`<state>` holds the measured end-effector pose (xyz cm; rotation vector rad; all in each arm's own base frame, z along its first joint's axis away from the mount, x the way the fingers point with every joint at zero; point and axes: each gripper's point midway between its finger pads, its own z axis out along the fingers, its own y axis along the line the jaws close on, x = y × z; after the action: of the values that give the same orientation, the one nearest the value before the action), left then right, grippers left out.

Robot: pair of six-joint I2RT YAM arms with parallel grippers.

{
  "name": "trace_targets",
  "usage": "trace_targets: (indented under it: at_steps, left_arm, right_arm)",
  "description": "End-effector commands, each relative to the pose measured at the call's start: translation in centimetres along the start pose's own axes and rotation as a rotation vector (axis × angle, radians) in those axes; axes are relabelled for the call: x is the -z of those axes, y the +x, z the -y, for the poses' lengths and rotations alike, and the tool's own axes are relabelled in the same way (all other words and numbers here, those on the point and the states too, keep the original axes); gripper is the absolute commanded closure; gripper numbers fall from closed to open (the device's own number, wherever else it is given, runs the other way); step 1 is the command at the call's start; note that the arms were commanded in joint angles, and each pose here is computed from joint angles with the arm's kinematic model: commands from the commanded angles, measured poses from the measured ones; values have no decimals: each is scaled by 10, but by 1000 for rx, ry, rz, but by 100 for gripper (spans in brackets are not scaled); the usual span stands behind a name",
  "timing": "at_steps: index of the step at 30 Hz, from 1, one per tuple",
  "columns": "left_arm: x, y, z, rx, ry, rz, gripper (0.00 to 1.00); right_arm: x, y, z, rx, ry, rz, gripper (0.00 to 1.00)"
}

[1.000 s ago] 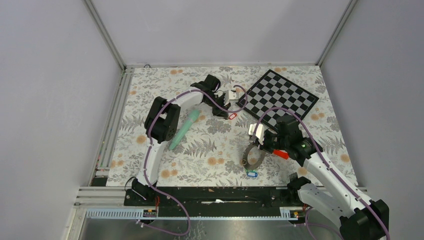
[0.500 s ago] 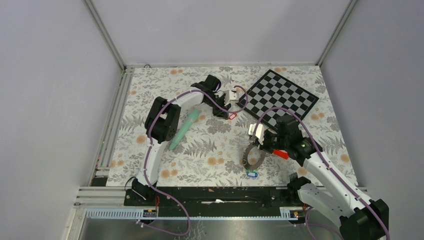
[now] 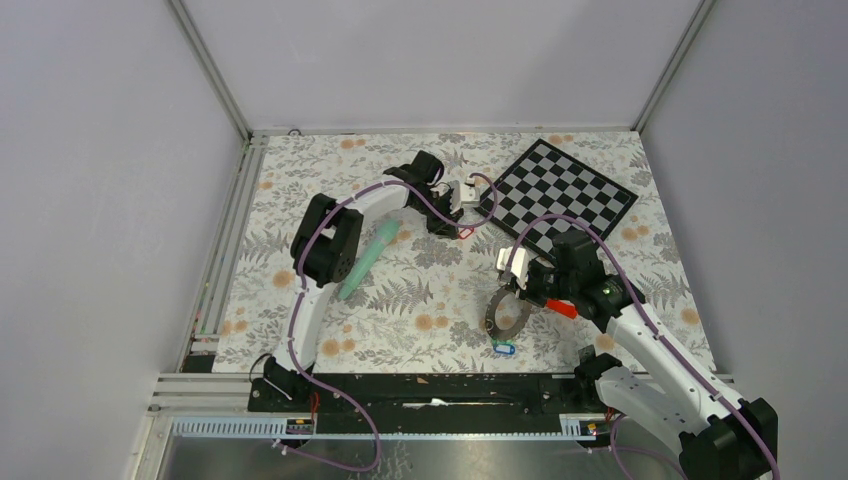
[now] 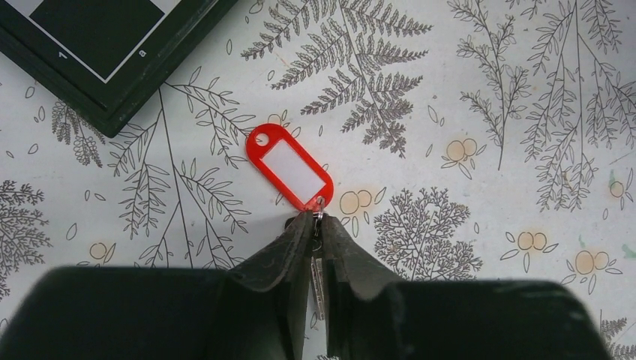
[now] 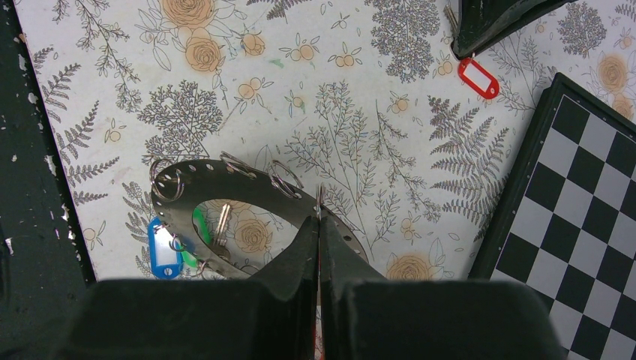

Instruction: Put the keys on the keyring

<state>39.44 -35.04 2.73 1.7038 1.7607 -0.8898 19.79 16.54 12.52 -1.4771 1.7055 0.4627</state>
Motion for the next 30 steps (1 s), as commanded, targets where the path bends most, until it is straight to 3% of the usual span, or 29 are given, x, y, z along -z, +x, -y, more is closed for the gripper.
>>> trace_targets:
  at_steps: [1,5,13,18,30]
  left_arm:
    - [-2,-4,-2,-35,0,8,86]
    - [5,-12,-4,-51,-18,12,100]
    - [33,-47,6,-96,-31,79,100]
    - [68,-77,27,-124,-7,178,100]
    - [133,-107,89,-199,10,314,100]
  right_arm:
    - [0,1,1,-11,3,0,100]
    - [0,0,1,-12,5,1,100]
    - [5,-11,5,-6,18,29,100]
    - [14,-36,7,-8,7,89,100]
    - [17,-94,16,14,-102,194,100]
